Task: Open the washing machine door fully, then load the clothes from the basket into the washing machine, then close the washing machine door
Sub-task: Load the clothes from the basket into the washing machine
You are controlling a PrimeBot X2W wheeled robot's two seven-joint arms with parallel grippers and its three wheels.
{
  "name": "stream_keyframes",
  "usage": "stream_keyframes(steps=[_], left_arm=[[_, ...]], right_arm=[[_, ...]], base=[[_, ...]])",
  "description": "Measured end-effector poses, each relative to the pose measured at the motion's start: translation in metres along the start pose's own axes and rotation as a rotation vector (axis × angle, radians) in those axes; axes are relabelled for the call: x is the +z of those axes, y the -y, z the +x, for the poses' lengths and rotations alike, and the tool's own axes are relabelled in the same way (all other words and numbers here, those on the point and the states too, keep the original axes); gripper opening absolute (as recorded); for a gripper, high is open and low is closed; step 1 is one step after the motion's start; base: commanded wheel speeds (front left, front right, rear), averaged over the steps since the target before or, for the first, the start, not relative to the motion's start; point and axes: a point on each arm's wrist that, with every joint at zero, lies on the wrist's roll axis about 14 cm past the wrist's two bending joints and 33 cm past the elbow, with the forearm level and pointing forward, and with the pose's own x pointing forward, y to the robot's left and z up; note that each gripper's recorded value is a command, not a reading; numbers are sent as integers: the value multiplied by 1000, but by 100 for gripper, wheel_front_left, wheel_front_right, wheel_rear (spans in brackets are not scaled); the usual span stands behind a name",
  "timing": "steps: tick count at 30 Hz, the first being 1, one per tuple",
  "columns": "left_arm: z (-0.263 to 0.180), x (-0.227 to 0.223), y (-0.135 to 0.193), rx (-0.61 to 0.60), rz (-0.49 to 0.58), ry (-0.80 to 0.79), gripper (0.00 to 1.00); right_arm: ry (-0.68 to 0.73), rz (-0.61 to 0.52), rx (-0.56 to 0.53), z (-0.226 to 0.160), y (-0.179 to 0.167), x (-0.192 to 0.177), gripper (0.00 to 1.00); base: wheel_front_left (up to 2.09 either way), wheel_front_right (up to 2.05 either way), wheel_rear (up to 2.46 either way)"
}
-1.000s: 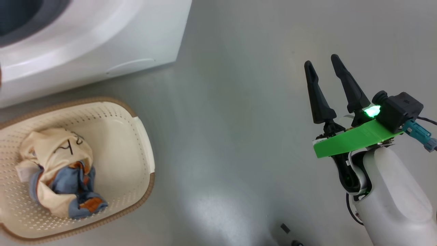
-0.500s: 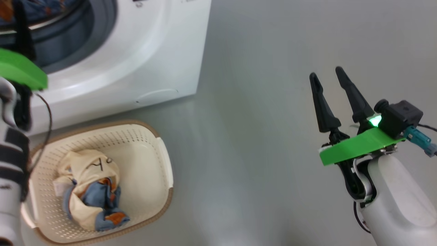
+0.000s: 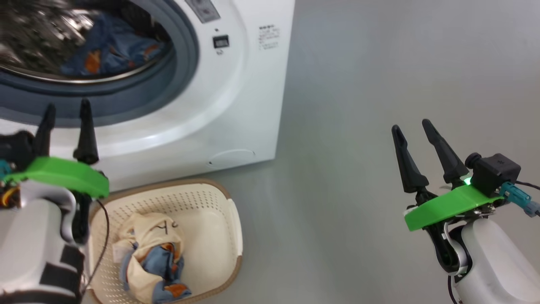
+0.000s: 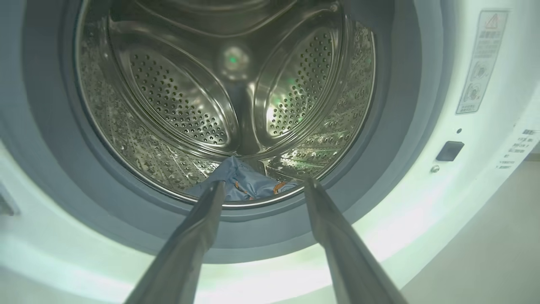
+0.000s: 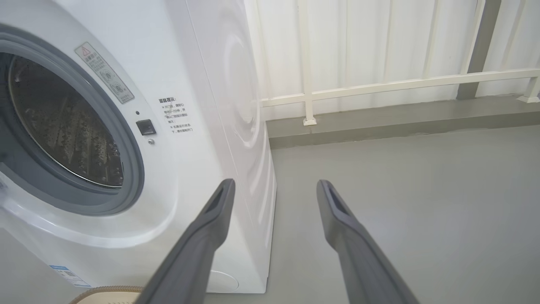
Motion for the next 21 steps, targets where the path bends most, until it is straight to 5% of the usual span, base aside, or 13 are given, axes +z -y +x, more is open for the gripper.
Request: stream_keyframes(steps=[21], left_arm=[[-125, 14, -17, 114, 44, 96, 100]], right_arm=[[50, 19, 96, -20, -36, 22, 100]], base=[[0, 0, 0]])
